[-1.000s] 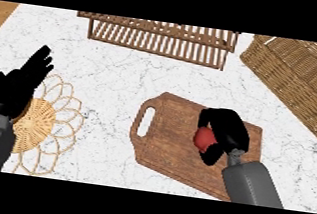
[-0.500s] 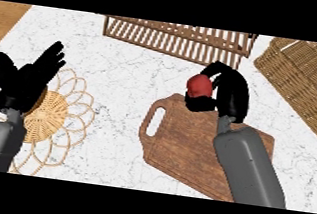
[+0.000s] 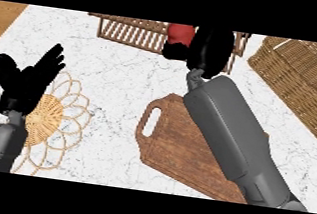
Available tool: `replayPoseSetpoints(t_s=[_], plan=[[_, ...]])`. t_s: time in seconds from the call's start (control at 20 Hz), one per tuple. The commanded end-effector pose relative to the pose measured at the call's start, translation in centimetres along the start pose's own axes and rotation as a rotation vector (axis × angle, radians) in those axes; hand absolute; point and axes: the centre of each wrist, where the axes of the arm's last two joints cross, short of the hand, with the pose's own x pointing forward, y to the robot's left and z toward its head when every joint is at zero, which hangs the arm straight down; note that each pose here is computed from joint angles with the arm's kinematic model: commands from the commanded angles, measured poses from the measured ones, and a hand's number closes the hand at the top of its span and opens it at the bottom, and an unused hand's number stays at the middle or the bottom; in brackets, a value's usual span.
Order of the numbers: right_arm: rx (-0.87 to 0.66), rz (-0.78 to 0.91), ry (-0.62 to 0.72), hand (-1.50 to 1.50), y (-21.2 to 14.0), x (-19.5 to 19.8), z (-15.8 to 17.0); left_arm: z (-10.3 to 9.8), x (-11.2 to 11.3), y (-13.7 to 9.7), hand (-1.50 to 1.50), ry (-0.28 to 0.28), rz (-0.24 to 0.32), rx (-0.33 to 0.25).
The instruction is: Pick the bell pepper from the cutting board and place it in the basket
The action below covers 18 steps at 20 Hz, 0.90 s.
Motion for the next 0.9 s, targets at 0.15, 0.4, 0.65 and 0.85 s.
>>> replayPoseSetpoints(t_s=[0.15, 0.4, 0.65, 0.85], plan=[[-0.121, 0.056, 0.064, 1.5, -0.6, 5.6, -2.8, 0.6, -0.8, 2.2, 0.0, -0.001, -0.007, 0.039], [-0.199, 0.051, 0.086, 1.5, -3.9, 7.1, -7.2, 1.2, -0.7, 1.1, 0.0, -0.017, 0.006, 0.015], [-0.297, 0.073, 0.129, 1.5, -6.3, 6.8, -10.6, 1.1, -1.0, 1.0, 0.0, 0.005, 0.009, 0.031], [-0.359, 0.194, 0.183, 1.5, -5.2, 4.3, -11.4, 1.0, -1.2, 1.4, 0.0, 0.001, 0.002, 0.042]])
